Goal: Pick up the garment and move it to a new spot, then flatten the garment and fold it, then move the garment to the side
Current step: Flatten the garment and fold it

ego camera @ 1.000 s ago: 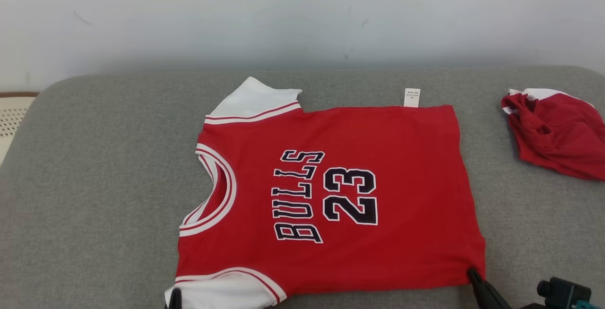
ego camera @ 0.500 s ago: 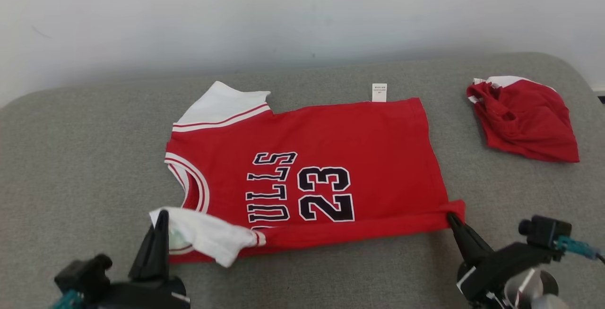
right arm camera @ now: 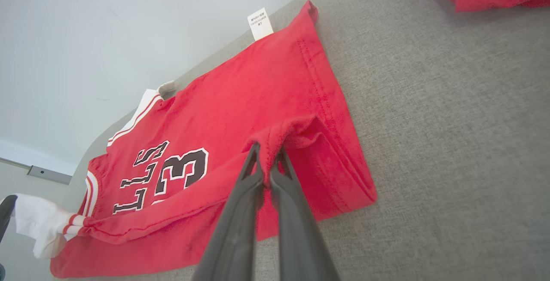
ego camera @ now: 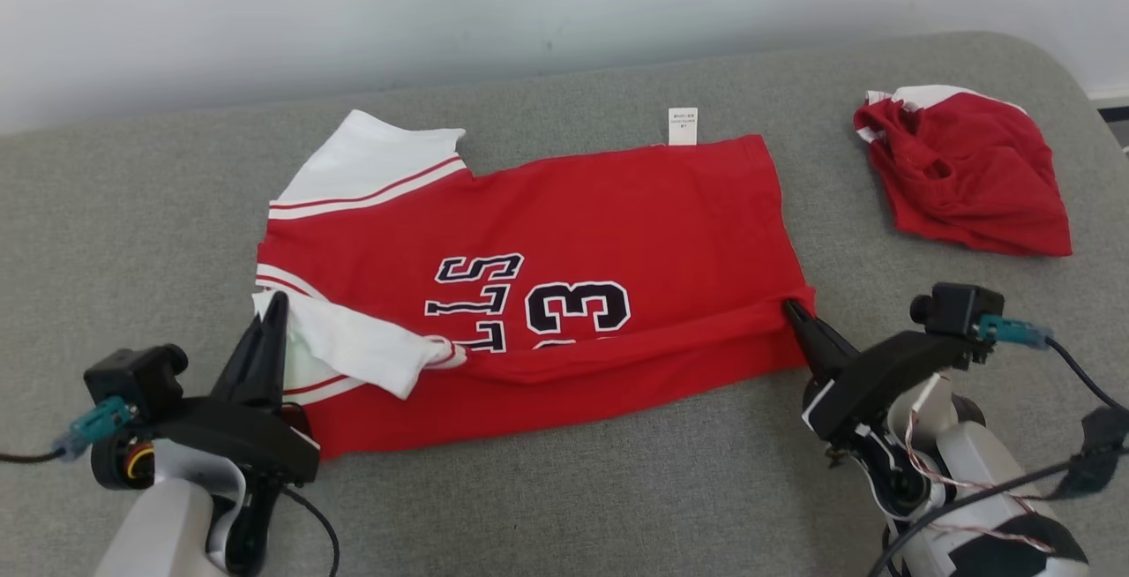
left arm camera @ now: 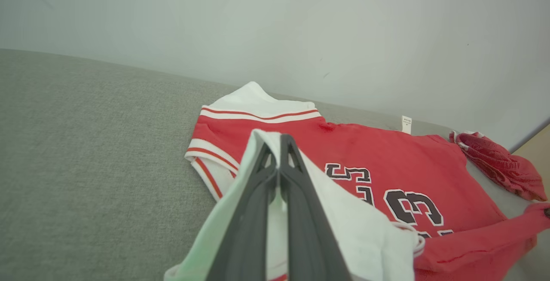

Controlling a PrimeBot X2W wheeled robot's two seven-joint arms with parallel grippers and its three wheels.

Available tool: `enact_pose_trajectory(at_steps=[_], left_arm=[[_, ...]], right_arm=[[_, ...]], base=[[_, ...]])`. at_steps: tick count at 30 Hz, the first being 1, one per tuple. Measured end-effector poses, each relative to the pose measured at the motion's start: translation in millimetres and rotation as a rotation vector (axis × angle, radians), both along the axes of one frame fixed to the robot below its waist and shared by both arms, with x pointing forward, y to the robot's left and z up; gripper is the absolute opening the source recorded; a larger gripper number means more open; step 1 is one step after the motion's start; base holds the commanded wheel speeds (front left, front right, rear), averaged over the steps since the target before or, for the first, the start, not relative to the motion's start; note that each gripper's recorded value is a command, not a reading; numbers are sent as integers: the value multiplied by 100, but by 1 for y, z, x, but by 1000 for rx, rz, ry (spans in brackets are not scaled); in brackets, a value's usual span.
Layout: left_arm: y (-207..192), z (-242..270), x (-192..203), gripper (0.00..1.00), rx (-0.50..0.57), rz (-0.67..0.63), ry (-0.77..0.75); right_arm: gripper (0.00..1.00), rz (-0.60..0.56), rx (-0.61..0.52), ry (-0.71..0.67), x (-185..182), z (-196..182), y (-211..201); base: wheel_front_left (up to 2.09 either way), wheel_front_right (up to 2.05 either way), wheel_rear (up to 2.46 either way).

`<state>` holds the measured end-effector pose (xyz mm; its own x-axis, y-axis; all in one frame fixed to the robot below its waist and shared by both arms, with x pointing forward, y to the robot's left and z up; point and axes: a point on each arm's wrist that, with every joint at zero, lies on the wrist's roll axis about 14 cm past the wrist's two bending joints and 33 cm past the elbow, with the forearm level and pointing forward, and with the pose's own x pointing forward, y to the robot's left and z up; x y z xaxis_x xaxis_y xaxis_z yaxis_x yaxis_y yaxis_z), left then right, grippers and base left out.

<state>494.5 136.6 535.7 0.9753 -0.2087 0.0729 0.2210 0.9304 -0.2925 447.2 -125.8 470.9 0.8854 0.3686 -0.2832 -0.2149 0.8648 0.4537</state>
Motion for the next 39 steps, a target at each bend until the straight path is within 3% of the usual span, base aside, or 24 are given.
enact_pose_trajectory(at_steps=[11, 12, 13, 14, 15, 28, 39], left_arm=[[3, -29, 29, 0, 26, 10, 76], [3, -29, 29, 4, 26, 10, 76], [3, -32, 31, 87, 31, 9, 83], [3, -33, 31, 100, 33, 10, 84], [3, -32, 32, 100, 33, 12, 80], [23, -1, 6, 100, -7, 74, -36], [37, -17, -42, 100, 12, 148, -28]], right_arm=[[0, -16, -12, 24, 27, -10, 0], [1, -16, -12, 24, 27, -10, 0], [37, -14, -20, 19, 29, -11, 1], [78, -10, -27, 15, 29, -11, 2], [100, -11, -26, 9, 30, -11, 3], [100, -25, -93, -149, 17, 5, -15], [100, -41, -107, -142, -8, -11, -27]], base=[[0, 0, 0], [0, 0, 0], [0, 0, 0], [0, 0, 0], [0, 0, 0], [0, 0, 0], [0, 0, 0]])
